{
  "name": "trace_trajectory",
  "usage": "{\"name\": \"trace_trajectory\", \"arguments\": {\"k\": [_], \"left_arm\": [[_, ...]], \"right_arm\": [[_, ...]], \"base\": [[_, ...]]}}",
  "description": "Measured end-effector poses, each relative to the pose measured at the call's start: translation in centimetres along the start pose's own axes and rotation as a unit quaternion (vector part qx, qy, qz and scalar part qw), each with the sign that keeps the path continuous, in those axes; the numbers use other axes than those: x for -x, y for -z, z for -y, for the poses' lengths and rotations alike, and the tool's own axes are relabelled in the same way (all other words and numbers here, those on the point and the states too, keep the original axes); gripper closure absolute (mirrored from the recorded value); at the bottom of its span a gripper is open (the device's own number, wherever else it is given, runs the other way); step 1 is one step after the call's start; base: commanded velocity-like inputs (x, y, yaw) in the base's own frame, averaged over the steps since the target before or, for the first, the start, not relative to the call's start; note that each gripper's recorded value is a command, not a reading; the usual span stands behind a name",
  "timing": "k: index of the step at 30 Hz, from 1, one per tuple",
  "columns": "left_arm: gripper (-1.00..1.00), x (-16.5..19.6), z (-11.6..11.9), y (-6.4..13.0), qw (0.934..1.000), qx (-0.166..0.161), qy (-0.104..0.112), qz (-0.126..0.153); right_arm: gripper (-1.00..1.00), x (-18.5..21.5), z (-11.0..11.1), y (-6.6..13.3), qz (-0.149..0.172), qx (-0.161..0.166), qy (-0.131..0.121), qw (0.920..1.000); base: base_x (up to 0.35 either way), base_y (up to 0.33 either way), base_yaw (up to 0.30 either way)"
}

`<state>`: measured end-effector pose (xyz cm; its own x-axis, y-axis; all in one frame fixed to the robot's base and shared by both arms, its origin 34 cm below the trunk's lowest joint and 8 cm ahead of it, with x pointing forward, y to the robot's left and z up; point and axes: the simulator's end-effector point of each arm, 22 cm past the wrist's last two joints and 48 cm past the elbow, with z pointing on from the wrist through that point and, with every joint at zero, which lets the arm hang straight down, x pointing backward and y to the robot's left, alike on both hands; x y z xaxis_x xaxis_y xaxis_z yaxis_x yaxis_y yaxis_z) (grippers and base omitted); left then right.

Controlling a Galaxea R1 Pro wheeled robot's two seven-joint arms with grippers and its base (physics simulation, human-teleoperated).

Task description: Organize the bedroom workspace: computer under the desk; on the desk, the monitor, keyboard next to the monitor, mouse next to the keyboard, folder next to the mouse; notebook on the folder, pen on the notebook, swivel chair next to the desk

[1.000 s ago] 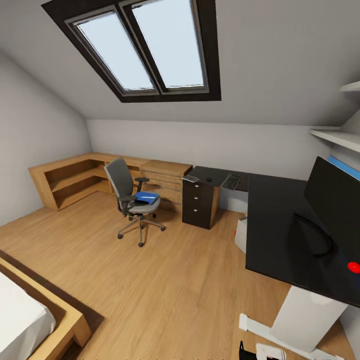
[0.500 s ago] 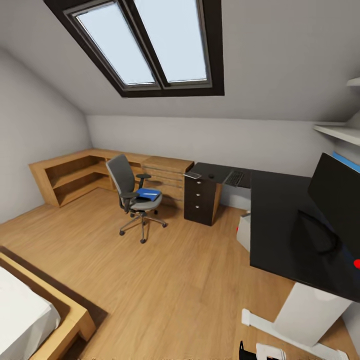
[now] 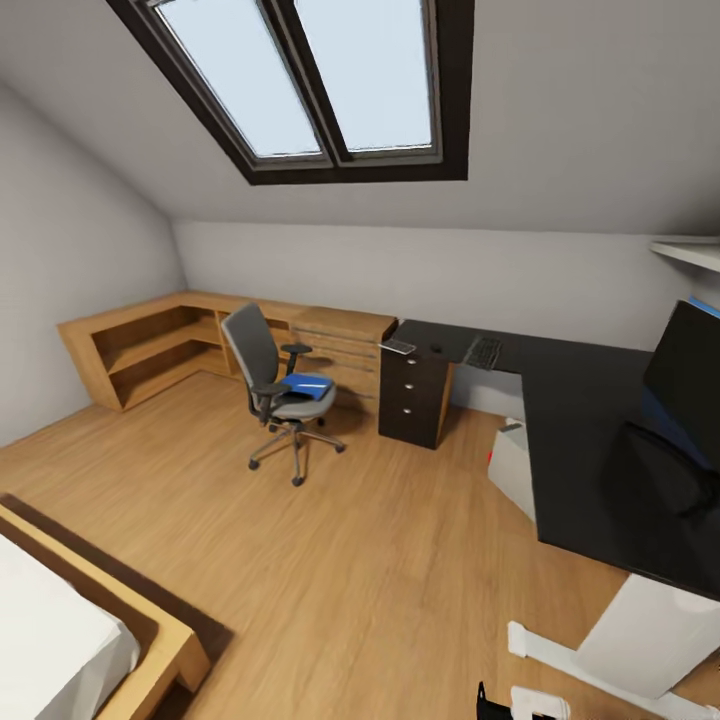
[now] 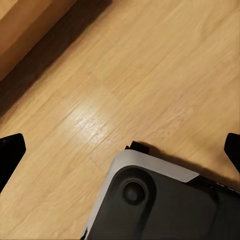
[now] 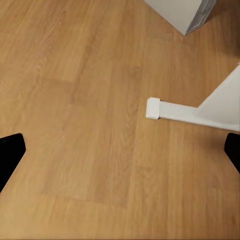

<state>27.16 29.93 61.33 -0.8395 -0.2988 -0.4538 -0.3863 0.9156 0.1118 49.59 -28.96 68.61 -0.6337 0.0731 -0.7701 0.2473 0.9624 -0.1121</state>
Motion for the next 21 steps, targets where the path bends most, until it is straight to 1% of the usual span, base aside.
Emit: {"name": "trace_trajectory", "arguments": {"k": [4, 9, 13, 21], "left_arm": [[-1.0, -0.2, -0.1, 0.0, 1.0, 0.001, -0.001, -0.003], [-1.0, -0.5, -0.2, 0.0, 1.0, 0.003, -0.001, -0.007], [-1.0, -0.7, -0.3, 0.0, 1.0, 0.003, -0.002, -0.009], [-1.0, -1.0, -0.4, 0.0, 0.9999, 0.005, -0.004, -0.013]], "right_arm": [[-1.0, -0.3, 0.0, 0.0, -0.003, 0.0, 0.001, 1.0], [-1.0, -0.6, 0.0, -0.1, -0.006, 0.0, 0.002, 1.0], [-1.0, -0.8, -0.3, -0.1, -0.009, 0.007, 0.002, 0.9999], [-1.0, -1.3, -0.3, -0.1, -0.014, 0.007, 0.001, 0.9999]], "base": [[0.076, 0.025, -0.109], [0.006, 0.004, -0.177], [0.0, 0.216, -0.195], [0.0, 0.298, -0.211]]}}
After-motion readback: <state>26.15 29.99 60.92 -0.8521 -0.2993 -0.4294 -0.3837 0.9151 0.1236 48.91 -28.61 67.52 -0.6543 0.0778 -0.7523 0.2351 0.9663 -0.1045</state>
